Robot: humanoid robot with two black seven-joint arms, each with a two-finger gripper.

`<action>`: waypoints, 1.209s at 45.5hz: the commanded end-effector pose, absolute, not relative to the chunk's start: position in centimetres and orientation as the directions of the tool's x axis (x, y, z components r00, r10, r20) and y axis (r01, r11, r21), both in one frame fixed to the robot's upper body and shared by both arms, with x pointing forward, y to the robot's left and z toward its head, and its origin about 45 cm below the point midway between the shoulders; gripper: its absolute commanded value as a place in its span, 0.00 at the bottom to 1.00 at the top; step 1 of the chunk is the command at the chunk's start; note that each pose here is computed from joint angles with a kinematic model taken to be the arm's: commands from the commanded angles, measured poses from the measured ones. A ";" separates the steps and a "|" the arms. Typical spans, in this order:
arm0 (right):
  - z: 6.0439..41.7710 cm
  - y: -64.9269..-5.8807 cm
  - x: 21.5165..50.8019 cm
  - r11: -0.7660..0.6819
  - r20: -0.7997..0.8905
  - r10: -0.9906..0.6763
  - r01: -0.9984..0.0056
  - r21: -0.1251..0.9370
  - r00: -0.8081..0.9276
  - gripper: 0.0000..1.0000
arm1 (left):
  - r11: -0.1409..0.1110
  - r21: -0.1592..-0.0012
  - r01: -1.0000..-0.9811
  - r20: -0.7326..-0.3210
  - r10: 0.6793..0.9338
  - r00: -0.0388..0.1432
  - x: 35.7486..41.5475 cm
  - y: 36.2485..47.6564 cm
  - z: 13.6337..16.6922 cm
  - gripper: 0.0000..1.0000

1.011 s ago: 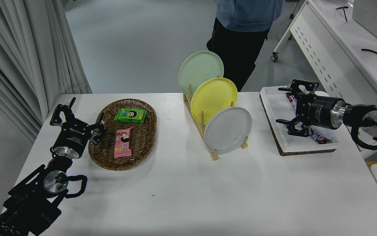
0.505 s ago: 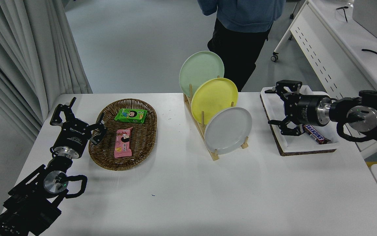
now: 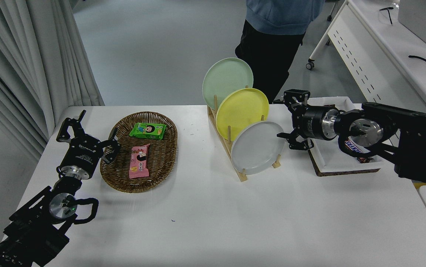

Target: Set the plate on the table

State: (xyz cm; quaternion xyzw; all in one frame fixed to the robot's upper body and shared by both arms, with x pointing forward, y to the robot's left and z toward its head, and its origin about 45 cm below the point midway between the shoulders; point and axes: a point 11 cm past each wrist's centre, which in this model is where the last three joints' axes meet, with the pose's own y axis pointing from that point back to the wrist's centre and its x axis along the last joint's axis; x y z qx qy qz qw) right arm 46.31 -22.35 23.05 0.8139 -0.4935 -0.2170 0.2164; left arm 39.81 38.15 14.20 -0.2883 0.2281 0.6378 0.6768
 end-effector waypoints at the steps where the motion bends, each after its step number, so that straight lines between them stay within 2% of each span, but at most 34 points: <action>1: 23.1 -21.0 46.4 -0.423 -0.158 -0.898 -0.710 0.563 0.410 0.99 | 0.020 -0.099 -0.995 -0.676 0.732 0.082 39.81 38.2 14.19 1.00; 11: 22.8 -21.8 46.8 -0.351 -0.135 -0.932 -0.739 0.575 0.337 0.99 | 0.021 -0.100 -0.995 -0.677 0.732 0.083 39.82 38.1 14.22 1.00; 30: 22.3 -19.6 46.5 -0.396 -0.180 -0.915 -0.720 0.570 0.361 0.99 | 0.020 -0.099 -0.995 -0.676 0.732 0.082 39.81 38.2 14.19 1.00; 46: 21.7 -19.6 47.4 -0.356 -0.161 -0.932 -0.741 0.570 0.324 0.98 | 0.020 -0.099 -0.995 -0.676 0.732 0.082 39.81 38.2 14.19 1.00; 55: 21.7 -19.6 47.6 -0.348 -0.178 -0.937 -0.743 0.572 0.301 0.83 | 0.021 -0.100 -0.995 -0.677 0.732 0.083 39.82 38.1 14.22 1.00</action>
